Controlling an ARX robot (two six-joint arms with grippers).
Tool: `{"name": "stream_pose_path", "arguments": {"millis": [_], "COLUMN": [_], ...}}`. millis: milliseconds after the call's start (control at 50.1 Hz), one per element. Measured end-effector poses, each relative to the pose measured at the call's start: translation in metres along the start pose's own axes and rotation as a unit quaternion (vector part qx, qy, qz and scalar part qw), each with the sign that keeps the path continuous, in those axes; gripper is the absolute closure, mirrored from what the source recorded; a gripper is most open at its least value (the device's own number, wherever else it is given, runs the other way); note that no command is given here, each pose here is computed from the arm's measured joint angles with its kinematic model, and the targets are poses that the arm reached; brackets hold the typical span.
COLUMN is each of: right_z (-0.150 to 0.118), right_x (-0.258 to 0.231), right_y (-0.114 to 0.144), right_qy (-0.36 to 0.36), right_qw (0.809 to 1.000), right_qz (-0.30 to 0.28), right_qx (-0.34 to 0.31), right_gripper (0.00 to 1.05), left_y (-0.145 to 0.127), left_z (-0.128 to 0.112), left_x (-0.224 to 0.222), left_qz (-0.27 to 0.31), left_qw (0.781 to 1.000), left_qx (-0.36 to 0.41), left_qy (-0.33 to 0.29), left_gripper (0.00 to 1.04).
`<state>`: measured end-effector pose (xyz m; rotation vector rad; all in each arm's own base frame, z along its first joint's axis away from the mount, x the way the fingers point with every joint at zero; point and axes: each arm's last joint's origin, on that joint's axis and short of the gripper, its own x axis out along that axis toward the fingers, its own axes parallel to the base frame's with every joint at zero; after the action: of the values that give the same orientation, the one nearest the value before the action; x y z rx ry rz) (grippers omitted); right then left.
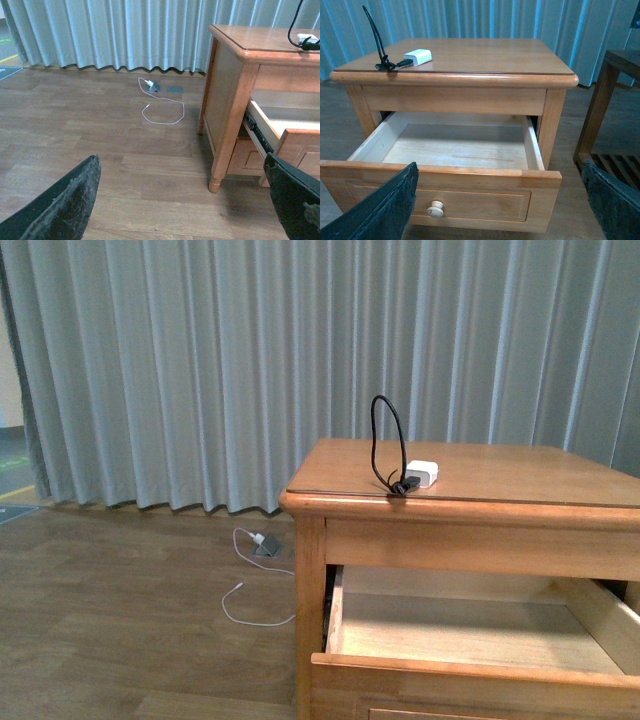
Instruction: Put charger into drawer
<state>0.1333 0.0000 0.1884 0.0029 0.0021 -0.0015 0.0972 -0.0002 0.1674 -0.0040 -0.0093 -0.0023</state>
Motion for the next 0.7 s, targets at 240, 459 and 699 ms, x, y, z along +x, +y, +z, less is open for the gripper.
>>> {"name": "stream_pose_path", "arguments": {"millis": [240,459,699], "right_z": [0.0,0.0,0.0], "right_x": [0.0,0.0,0.0], "right_y": [0.0,0.0,0.0], "right_qy": [0.0,-0.001,-0.001], "right_qw": [1.0,1.0,1.0], "right_qz": [0.0,0.0,0.0], "right_qx": [0.0,0.0,0.0], "right_gripper": [0.08,0.08,0.08], "left_y": [0.0,-0.024,-0.07], "left_z": [-0.001,0.041,0.081], "left_x": [0.001,0.04,0.115], "left_qz": [0.034,0.069,0.016], "left_qw": [0.999,0.994,0.994], "left_qx": [-0.015,-0.058,-0.054], "left_qy": [0.017,0.055,0.092], "left_gripper": [0.06,0.06,0.06]}}
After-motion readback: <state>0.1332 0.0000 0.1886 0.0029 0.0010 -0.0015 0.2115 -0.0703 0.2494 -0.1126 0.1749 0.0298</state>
